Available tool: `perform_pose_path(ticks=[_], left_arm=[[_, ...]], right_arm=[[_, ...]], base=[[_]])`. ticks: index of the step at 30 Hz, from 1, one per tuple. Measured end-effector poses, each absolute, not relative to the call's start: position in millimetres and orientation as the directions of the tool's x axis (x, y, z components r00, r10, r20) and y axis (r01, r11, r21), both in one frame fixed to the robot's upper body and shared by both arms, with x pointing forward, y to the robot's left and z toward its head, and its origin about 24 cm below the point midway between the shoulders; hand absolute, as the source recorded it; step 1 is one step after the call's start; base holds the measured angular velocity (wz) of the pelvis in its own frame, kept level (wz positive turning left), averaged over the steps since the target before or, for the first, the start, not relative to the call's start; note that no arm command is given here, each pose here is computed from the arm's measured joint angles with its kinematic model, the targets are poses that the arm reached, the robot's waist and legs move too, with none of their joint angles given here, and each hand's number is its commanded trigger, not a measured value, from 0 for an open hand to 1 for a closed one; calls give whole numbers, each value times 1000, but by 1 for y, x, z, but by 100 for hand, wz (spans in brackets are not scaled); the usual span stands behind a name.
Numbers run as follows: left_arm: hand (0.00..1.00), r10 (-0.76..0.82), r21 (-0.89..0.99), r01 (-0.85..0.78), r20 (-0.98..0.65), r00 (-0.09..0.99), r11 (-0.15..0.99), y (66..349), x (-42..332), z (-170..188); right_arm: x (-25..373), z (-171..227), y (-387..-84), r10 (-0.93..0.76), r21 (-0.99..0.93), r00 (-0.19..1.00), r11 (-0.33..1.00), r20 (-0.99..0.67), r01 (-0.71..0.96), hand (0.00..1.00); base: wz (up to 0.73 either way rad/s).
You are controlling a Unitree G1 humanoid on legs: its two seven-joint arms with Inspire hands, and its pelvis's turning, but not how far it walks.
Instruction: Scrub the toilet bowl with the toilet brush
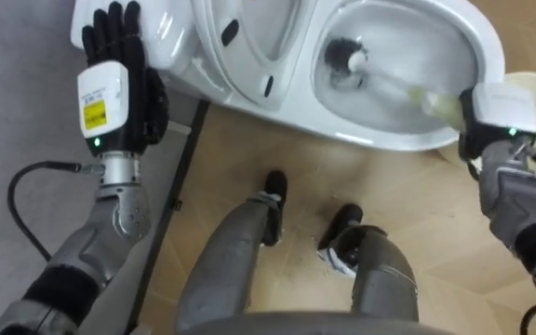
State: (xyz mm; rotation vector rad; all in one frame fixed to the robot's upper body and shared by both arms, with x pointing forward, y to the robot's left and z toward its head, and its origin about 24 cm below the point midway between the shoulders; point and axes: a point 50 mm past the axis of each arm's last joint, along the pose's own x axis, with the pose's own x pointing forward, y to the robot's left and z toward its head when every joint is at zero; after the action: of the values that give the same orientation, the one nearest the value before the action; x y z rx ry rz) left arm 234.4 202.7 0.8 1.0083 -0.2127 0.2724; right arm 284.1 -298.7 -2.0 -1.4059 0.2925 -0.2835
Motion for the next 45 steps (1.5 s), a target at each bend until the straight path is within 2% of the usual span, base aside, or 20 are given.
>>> perform_pose_path(ticks=[2, 6, 11, 14, 16, 20, 32, 36, 42, 45], left_arm=[[0, 135, 809, -334, 309, 942, 484, 205, 235, 3], [0, 152, 814, -351, 317, 936, 463, 207, 237, 5], [0, 144, 833, -323, 289, 946, 449, 206, 239, 3], [0, 152, 841, -315, 277, 949, 440, 208, 240, 2], [0, 127, 851, -274, 243, 962, 449, 203, 239, -2], [0, 119, 858, -249, 219, 968, 449, 203, 237, -5], [0, 154, 861, -248, 200, 968, 443, 211, 227, -11], [0, 193, 835, -279, 211, 958, 474, 213, 224, -11], [0, 233, 804, -317, 226, 946, 504, 214, 223, -10], [0, 235, 797, -318, 226, 945, 514, 212, 222, -10]], right_arm=[[293, 15, -308, -394, -983, 918, 147, 46, 112, 100], [300, 27, -309, -393, -977, 914, 130, 105, 168, 100], [304, 28, -296, -306, -987, 944, 58, 124, 148, 100], [305, 23, -276, -203, -992, 972, 2, 123, 126, 100], [299, 16, -266, -138, -993, 985, -66, 105, 97, 100], [285, 4, -268, -122, -995, 992, -101, 29, 17, 100], [263, -9, -247, -106, -991, 987, -47, -120, -125, 100], [254, -12, -236, -95, -984, 980, -11, -176, -178, 100], [250, -17, -234, -92, -964, 960, 8, -266, -266, 100], [248, -21, -243, -117, -951, 945, -5, -307, -309, 100]], base=[[-2], [-1], [-9], [-2], [9], [-5], [-2], [-3], [-3], [0]])
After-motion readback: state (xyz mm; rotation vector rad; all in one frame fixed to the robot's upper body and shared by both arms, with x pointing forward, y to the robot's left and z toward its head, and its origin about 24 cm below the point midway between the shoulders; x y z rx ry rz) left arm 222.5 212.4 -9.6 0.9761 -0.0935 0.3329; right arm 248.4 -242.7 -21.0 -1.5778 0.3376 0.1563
